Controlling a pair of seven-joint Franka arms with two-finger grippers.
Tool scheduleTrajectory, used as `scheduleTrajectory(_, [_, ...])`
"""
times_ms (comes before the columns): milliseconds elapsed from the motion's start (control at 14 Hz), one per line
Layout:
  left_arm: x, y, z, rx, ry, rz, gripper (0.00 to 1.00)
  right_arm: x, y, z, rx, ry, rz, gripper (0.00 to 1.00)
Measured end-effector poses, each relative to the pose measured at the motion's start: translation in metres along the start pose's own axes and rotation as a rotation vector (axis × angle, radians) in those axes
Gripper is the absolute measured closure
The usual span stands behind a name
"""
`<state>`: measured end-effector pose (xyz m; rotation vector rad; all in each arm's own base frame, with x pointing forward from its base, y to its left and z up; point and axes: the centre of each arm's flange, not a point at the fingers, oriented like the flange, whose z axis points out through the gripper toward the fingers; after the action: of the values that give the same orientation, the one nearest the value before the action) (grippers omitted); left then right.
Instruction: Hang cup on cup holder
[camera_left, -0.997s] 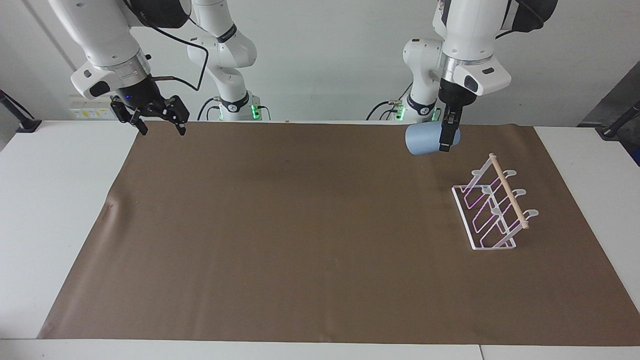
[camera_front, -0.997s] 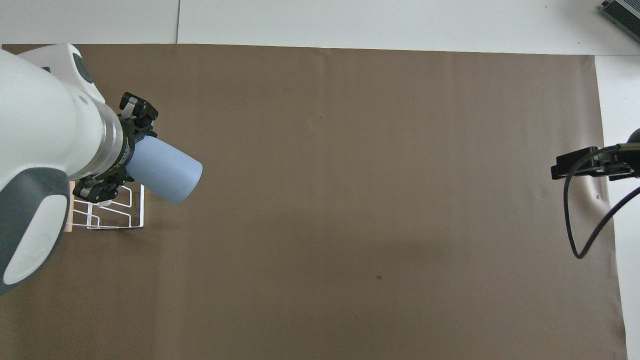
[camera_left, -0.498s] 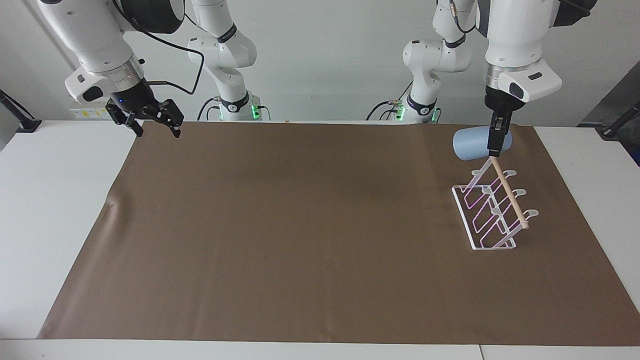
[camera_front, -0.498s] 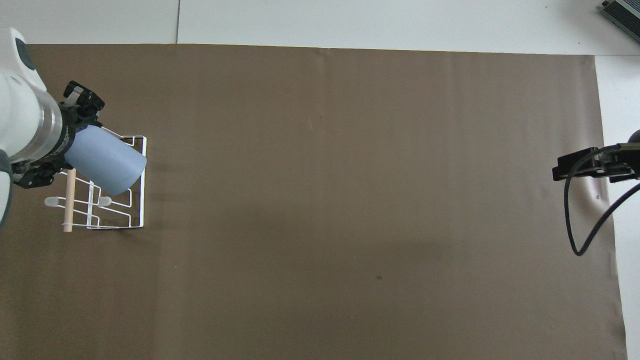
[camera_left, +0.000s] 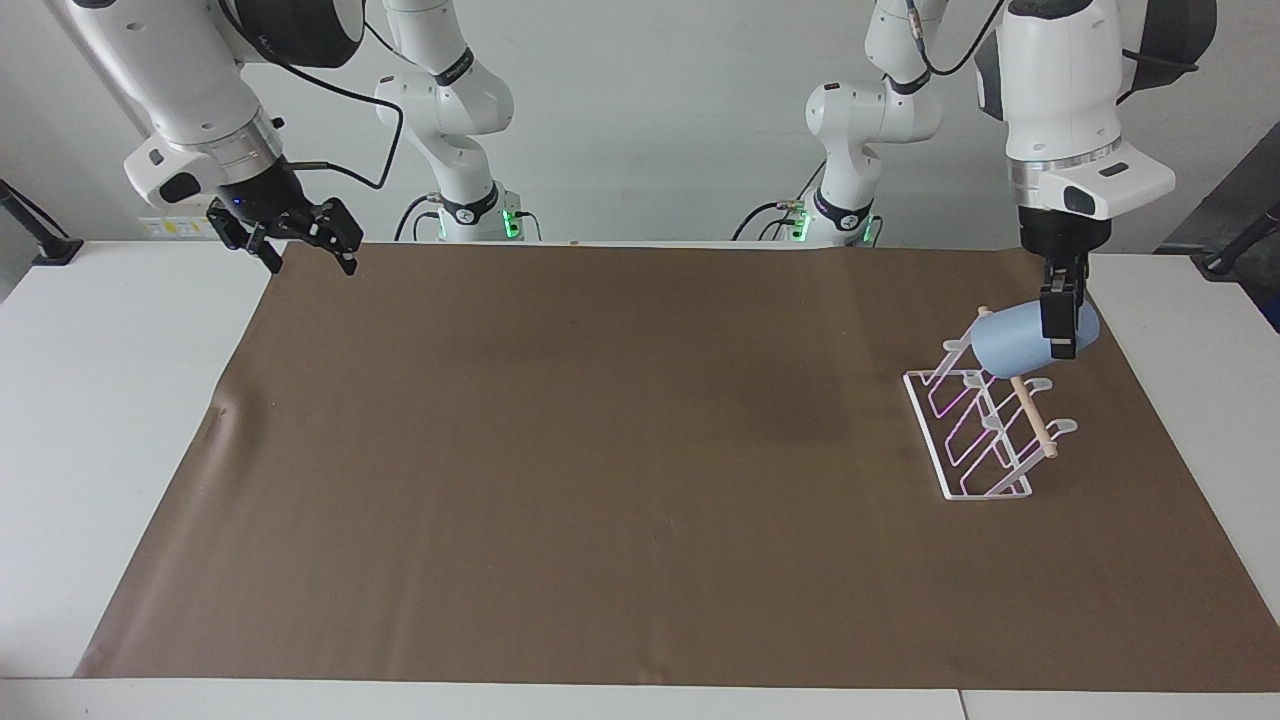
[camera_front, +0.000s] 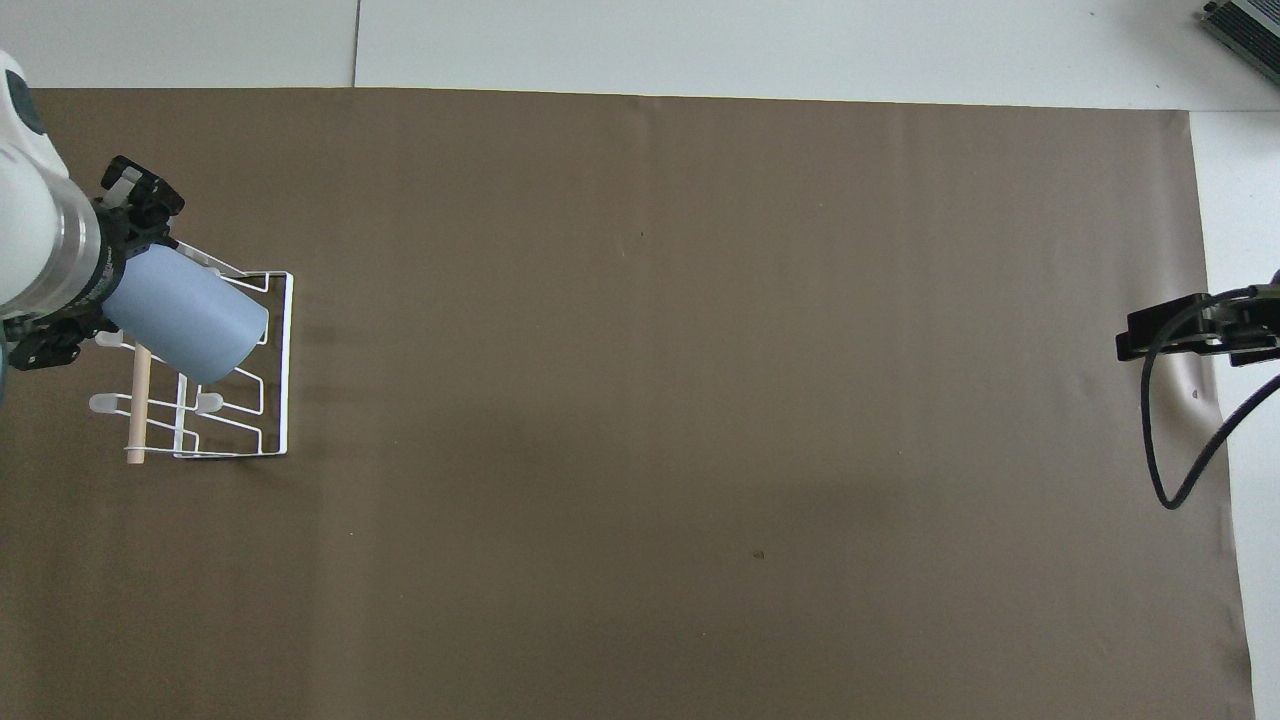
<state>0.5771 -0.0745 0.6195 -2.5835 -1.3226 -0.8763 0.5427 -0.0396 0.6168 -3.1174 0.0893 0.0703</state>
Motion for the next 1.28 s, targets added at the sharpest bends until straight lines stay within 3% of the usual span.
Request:
scheduleTrajectory(356, [-0.003,-0.013,0.031,-0.054,0.102,0.006,0.27,-0.009,0.000,-0.017,0.001,0.032,-0.001,0.00])
scheduleTrajectory(712, [-0.014,-0.007,0.073,-0.037,0.198,-0.011,0.27,-0.042,0.001,-0.063,0.006,0.120,-0.003,0.00])
scheduleTrajectory(997, [-0.021,-0.003,0.088,-0.039,0.211,-0.021,0.27,-0.042,0.000,-0.062,0.006,0.115,-0.004,0.00])
scheduleTrajectory(1281, [-0.028,0.001,0.100,-0.041,0.285,-0.060,0.27,-0.045,0.007,-0.057,0.008,0.078,0.008,0.00])
